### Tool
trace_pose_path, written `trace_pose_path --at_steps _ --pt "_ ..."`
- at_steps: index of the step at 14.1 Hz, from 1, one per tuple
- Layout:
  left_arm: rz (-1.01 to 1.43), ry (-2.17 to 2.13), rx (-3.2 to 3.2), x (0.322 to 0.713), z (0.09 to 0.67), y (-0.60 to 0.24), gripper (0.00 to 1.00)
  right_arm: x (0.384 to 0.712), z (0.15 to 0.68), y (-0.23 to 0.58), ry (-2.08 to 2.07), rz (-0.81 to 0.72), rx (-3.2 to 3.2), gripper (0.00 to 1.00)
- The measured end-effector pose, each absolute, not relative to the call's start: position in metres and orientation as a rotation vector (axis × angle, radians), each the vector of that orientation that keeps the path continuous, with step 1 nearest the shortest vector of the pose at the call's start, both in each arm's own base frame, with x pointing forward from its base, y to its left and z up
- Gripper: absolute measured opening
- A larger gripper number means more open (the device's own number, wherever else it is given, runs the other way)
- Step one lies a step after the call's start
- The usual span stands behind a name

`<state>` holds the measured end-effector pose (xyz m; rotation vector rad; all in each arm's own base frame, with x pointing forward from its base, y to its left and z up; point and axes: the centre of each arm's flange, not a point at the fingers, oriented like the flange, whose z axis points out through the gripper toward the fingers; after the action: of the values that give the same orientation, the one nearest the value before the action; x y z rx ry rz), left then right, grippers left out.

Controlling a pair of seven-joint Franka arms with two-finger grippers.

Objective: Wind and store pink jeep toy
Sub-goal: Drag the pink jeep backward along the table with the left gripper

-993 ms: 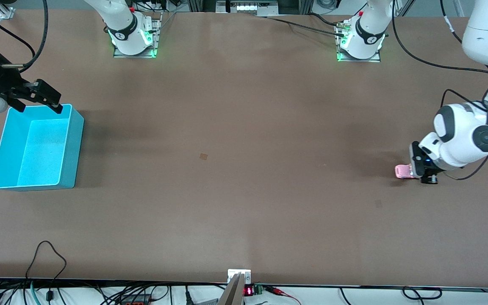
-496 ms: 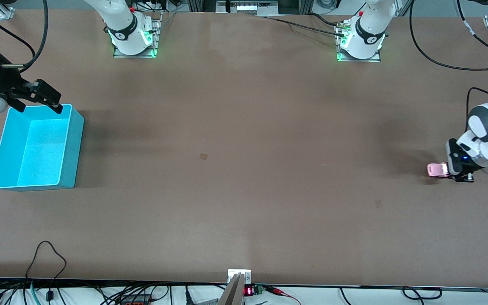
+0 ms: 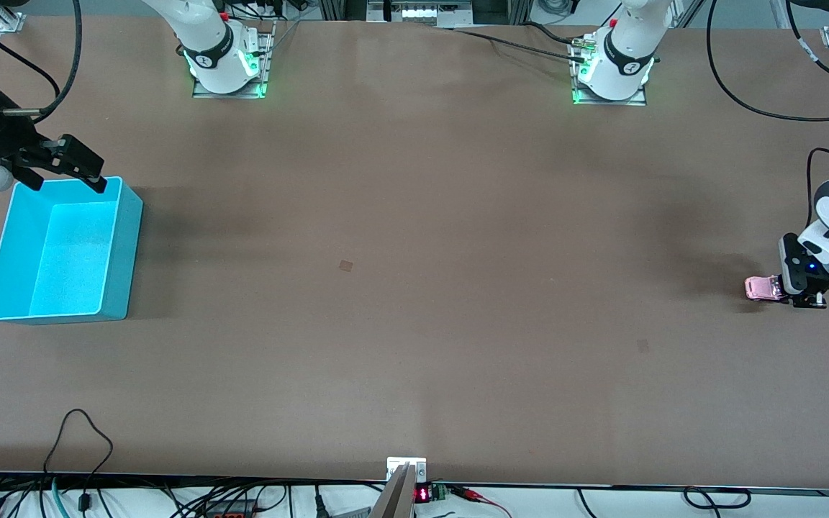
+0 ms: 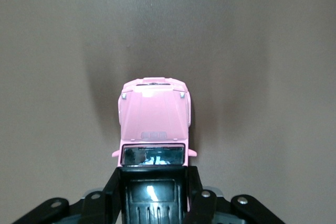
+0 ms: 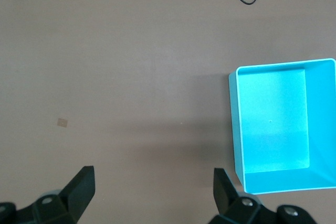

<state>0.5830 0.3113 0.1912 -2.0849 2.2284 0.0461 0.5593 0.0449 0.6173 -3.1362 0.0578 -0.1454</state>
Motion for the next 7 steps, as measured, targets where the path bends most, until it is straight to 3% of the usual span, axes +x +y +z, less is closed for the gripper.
trace_pose_path --at_steps 7 --pt "0.045 2.222 -2.09 0.5824 0.1913 0.3149 0.51 0.5593 0.6173 0.0449 0.058 -0.145 -3.136 1.0"
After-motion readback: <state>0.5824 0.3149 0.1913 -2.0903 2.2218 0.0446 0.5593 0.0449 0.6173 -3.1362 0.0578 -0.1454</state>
